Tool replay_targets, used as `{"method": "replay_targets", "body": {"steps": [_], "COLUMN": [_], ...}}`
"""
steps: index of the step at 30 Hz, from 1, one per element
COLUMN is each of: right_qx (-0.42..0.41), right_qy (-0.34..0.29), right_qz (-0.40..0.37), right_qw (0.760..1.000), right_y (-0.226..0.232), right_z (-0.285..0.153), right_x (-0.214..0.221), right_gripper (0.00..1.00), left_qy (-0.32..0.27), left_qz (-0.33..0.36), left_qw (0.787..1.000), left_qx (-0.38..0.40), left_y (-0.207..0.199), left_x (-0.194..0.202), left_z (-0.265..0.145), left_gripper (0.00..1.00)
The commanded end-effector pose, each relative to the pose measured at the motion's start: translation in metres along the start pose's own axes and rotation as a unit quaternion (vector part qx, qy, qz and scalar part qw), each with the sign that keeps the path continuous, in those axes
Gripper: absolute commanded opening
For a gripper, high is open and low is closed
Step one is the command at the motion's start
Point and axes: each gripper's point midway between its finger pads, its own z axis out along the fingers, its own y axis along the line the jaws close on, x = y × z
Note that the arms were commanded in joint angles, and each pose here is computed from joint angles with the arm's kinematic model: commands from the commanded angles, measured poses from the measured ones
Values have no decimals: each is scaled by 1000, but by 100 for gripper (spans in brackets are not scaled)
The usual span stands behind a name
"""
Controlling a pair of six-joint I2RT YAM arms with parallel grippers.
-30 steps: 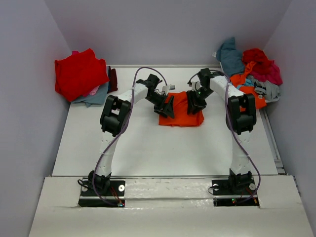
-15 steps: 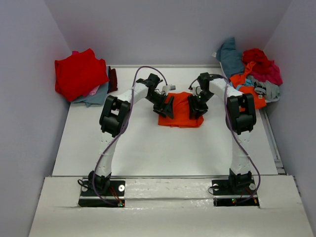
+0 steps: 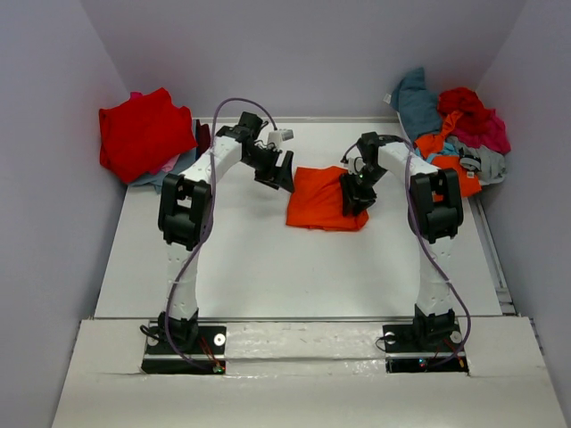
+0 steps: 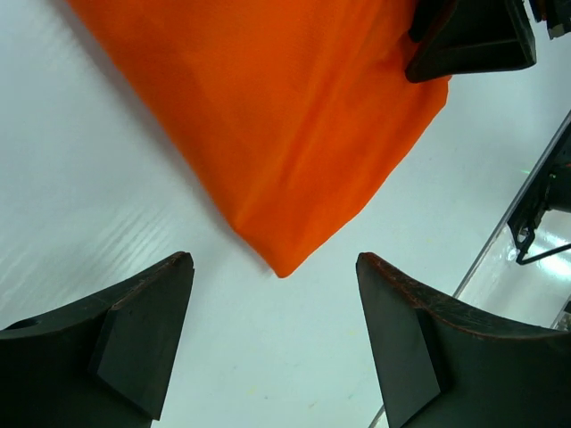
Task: Fold and stack the t-shirts
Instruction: Fold the tshirt
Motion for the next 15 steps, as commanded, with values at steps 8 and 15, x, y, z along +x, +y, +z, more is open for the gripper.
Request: {"method": "replay_targets", "body": {"steps": [8,15], "right_qx": [10,1], "right_qy": [-16,-19], "right_qz": [-13,-18], "right_qw": [1000,1000], "right_y": [4,9], "right_z": [-14,-18], "right_x": [-2,-2], "right_gripper": [50,50], "left_qy": [12,15], "left_qz": [-40,-79], "left_qw": [999,994], "left_qx": [8,75], "left_y": [25,34], "left_x": [16,27], "left_z": [1,11], "left_gripper": [88,92]}}
